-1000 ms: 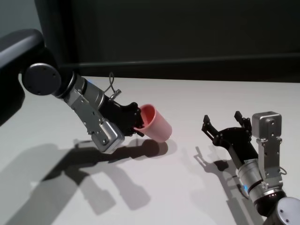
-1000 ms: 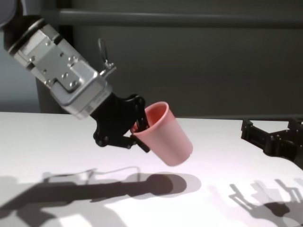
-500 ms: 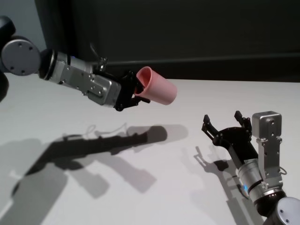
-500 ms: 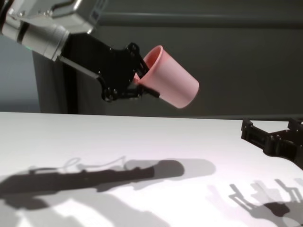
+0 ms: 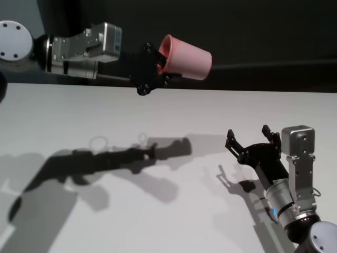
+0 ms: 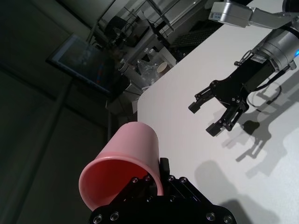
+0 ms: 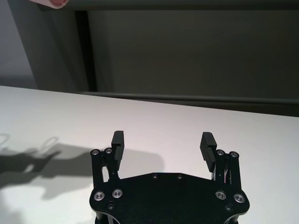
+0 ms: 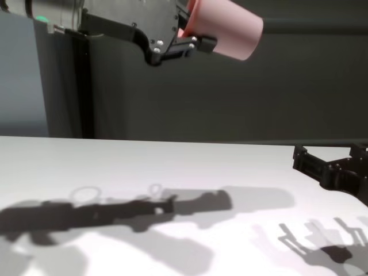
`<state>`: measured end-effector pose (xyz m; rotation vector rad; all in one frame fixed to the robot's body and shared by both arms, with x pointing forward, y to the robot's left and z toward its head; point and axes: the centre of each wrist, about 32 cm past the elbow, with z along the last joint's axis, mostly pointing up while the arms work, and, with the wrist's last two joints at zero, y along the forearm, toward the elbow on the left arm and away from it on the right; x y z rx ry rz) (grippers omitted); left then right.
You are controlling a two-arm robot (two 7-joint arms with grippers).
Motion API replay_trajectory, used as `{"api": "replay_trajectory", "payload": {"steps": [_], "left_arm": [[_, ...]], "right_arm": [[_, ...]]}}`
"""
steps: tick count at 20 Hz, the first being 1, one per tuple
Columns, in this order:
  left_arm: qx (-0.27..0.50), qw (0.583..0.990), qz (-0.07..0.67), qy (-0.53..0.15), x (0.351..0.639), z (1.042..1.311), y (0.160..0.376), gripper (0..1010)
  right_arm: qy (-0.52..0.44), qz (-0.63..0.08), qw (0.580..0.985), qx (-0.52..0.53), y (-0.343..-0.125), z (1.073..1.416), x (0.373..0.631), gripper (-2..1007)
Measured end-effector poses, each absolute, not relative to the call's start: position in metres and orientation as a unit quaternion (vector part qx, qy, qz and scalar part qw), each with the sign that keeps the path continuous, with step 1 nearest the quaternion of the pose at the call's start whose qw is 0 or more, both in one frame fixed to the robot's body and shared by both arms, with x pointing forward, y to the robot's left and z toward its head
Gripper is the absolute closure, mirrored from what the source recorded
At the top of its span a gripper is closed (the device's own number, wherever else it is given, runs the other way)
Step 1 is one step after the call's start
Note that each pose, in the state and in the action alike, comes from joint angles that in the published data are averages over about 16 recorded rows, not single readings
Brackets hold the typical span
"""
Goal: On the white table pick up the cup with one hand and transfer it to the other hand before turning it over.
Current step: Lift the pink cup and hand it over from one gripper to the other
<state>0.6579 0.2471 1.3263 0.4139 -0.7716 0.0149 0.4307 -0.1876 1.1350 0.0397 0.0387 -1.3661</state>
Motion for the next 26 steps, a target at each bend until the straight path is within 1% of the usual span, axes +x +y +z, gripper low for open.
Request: {"api": "replay_trajectory", "payload": {"steps": [5,10,26], "left_arm": [[0.148,0.932,0.025,-0.331,0.662,1.331,0.244,967],[0.115,0.946,0.034,-0.302,0.665,1.332,0.238,967],[0.107,0.955,0.033,-0.274,0.669,1.323,0.219,967]], "right_arm": [[0.018,-0.631,0.775,0.018,-0.188,1.135,0.431,5],[0.018,-0.631,0.775,0.018,-0.188,1.135,0.431,5],[0.018,-0.631,0.775,0.018,-0.188,1.135,0.431,5]]}}
